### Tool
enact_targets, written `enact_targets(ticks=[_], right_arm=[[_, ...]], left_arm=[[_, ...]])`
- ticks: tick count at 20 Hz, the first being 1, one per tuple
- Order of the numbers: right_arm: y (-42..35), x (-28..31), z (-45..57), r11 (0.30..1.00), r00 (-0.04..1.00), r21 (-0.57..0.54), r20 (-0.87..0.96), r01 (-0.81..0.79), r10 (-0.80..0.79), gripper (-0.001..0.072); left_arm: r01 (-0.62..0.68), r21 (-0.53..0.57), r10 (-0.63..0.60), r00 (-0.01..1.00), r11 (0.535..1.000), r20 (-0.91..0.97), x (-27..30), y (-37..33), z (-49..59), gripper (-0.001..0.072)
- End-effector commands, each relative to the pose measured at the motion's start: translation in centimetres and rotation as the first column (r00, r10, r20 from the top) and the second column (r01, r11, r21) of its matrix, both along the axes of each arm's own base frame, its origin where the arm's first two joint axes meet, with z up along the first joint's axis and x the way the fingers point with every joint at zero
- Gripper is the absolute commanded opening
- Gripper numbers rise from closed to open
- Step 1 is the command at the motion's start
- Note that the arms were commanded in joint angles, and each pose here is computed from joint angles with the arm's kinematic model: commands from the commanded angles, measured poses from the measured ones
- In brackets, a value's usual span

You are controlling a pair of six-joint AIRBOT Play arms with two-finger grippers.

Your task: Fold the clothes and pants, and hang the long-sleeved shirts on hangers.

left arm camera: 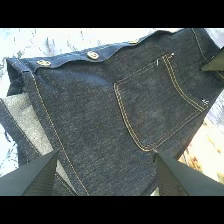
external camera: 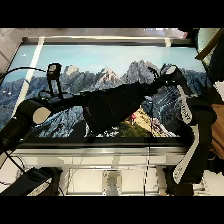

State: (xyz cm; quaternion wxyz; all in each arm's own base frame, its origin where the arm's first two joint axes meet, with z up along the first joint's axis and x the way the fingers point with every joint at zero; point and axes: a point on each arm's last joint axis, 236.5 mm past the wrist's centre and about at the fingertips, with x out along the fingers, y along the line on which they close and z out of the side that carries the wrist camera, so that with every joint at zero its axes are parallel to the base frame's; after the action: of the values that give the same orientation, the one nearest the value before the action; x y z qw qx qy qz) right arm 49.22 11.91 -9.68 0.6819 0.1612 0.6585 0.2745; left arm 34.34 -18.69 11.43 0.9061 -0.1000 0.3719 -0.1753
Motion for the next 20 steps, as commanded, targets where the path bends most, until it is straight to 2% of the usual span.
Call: enact_targets(ticks=[1,2,3,7,11,15,20], right_arm=[[1.0,-0.6,-0.1,0.999,0.999,0.015,-0.005,-0.048,0.048,0.0239],[1.3,-0.6,0.1,0.999,0.999,0.028,-0.004,-0.046,0.046,0.0077],[1.8,-0.5,0.5,0.998,0.999,0.052,-0.003,-0.042,0.042,0.0046],[0.8,1.7,5.4,0.997,0.995,0.076,0.092,-0.031,0.024,0.0046],[-6.1,2.7,15.8,0.993,0.968,0.06,0.228,0.097,-0.108,0.0043],[-16.8,-3.2,25.4,0.96,0.917,0.031,0.291,0.278,-0.274,0.0042],[-26.4,-11.9,35.7,0.82,0.728,-0.01,0.467,0.573,-0.503,0.0041]], left_arm=[[-0.001,-0.001,0.001,1.0,1.0,0.001,0.0,0.0,0.1,0.0661],[-0.001,0.0,0.001,1.0,1.0,0.002,0.0,0.0,0.1,0.0662],[-0.001,0.0,0.001,1.0,1.0,0.002,0.0,0.0,0.1,0.0662],[-0.001,-0.001,0.001,1.0,1.0,0.001,0.0,0.0,0.1,0.0661],[-0.001,-0.004,0.001,1.0,1.0,0.009,-0.1,0.1,0.4,0.0661],[-0.001,-0.015,0.002,0.999,1.0,0.041,-0.3,0.3,1.6,0.0661],[-0.002,-0.024,0.003,0.998,1.0,0.057,-0.2,0.3,2.1,0.0661]])
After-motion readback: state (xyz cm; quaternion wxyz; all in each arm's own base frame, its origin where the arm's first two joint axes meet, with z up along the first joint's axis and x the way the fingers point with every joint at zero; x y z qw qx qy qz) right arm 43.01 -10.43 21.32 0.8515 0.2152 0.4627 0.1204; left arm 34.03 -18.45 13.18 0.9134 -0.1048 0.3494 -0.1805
